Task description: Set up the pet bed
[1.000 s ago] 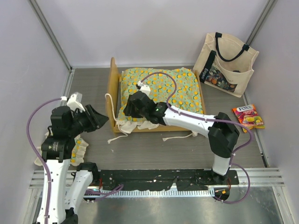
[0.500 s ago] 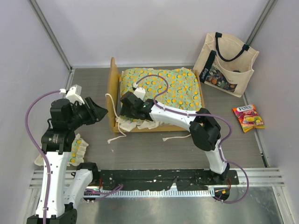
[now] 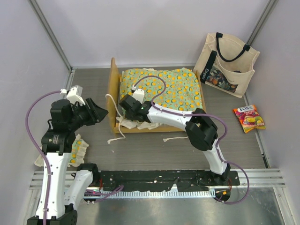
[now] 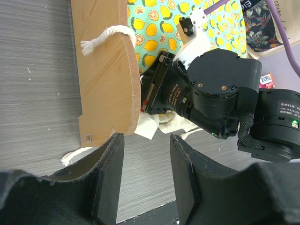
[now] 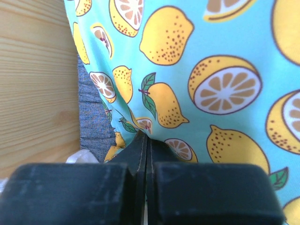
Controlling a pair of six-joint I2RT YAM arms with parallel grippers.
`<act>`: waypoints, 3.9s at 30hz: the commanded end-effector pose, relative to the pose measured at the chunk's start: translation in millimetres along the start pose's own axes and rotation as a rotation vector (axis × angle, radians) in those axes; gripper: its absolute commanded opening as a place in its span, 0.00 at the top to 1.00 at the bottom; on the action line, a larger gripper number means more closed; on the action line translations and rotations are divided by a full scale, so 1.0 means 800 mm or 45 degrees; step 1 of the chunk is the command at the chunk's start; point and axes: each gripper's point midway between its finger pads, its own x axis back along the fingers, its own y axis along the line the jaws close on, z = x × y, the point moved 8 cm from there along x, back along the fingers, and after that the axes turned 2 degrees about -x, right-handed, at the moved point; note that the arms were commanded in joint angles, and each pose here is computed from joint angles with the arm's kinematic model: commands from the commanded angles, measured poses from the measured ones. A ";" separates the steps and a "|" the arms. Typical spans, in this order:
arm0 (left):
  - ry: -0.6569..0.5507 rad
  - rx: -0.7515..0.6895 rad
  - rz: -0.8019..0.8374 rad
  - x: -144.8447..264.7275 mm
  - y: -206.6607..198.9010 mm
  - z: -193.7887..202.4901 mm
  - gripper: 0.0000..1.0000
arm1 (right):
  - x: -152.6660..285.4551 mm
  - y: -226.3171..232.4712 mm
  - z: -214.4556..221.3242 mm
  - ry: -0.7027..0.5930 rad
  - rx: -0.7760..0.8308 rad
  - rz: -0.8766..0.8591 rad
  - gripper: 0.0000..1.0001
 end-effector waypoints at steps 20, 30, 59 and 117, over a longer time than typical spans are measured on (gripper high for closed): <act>-0.007 -0.313 0.221 -0.021 -0.054 -0.101 0.41 | 0.136 -0.014 -0.107 -0.413 -0.028 -0.280 0.99; 0.230 -0.606 0.065 -0.066 -0.073 -0.083 0.35 | 0.151 -0.046 -0.142 -0.471 -0.110 -0.275 0.99; 0.455 -1.807 0.389 -0.162 -0.019 -0.069 0.14 | 0.155 -0.049 -0.147 -0.422 -0.129 -0.350 0.99; 0.142 -0.686 0.378 -0.164 -0.060 0.044 1.00 | 0.164 -0.060 -0.140 -0.385 -0.171 -0.370 0.99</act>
